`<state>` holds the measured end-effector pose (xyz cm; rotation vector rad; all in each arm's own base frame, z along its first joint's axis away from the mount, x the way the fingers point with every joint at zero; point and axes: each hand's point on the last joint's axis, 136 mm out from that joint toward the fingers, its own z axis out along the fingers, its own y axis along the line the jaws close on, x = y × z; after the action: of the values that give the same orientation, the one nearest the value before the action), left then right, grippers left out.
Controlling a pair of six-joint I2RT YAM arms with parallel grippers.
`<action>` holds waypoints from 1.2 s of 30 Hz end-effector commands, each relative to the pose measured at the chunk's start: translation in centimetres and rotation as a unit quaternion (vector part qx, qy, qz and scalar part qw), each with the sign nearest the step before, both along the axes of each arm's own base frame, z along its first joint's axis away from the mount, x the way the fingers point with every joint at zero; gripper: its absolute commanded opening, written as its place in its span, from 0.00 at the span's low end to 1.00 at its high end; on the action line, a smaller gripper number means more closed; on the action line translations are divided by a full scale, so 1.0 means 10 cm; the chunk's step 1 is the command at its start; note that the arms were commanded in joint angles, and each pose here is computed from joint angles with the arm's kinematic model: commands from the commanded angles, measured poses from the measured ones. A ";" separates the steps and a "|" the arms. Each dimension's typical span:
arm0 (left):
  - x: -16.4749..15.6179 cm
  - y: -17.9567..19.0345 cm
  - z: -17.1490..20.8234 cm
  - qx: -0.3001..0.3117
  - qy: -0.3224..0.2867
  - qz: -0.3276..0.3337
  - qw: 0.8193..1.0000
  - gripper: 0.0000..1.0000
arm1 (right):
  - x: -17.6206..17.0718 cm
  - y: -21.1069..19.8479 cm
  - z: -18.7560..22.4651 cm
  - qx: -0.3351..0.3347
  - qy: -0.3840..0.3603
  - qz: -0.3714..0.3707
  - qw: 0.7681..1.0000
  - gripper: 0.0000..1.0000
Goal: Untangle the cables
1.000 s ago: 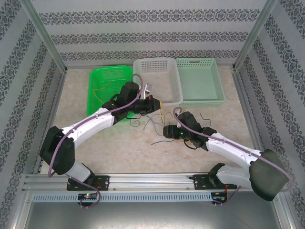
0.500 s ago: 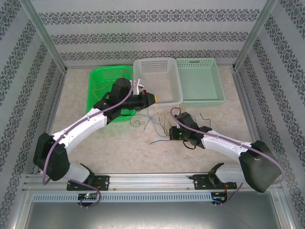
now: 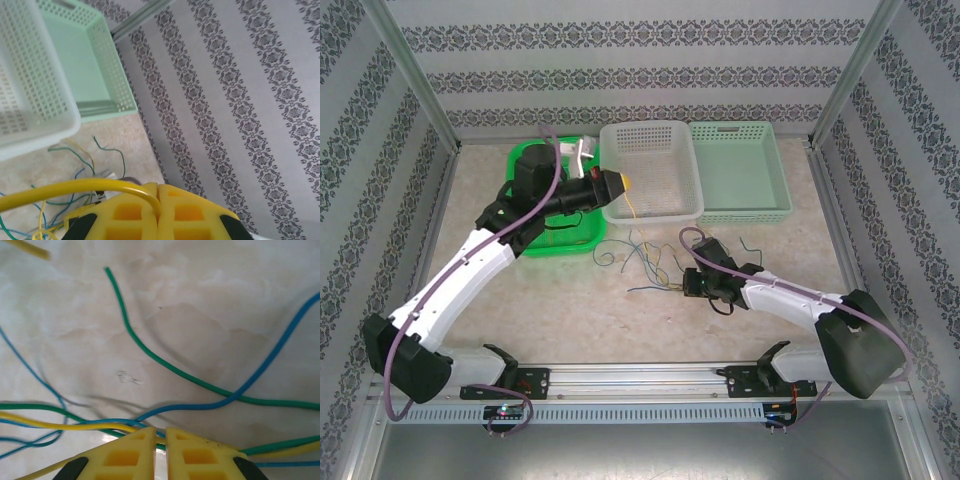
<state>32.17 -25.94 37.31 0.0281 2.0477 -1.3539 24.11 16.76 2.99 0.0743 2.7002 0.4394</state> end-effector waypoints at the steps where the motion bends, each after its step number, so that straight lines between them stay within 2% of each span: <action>1: -0.07 0.23 0.39 0.019 -0.053 0.015 0.998 0.00 | -0.04 -0.20 -0.14 -0.039 0.019 -0.024 0.999 0.17; 15: -0.23 0.93 1.49 0.048 -0.172 0.086 0.980 0.00 | -0.08 -0.29 -0.26 -0.049 0.038 -0.036 0.997 0.20; 19: -0.24 1.11 1.63 0.073 -0.196 0.115 0.971 0.00 | -0.06 -0.27 -0.25 -0.044 0.037 -0.034 0.998 0.20; 23: -0.04 1.28 1.47 0.111 -0.182 0.143 0.966 0.00 | -0.03 -0.24 -0.22 -0.041 0.034 -0.030 0.998 0.20; 29: 0.42 1.62 0.91 0.173 -0.114 0.164 0.964 0.00 | -0.02 -0.23 -0.19 -0.040 0.033 -0.030 0.998 0.21; 36: 0.79 1.83 0.47 0.207 -0.070 0.165 0.962 0.00 | -0.02 -0.23 -0.17 -0.042 0.036 -0.027 0.998 0.21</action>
<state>40.21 -8.21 42.84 -0.0796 2.0389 -0.7316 24.18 15.11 1.66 0.1292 2.7386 0.3523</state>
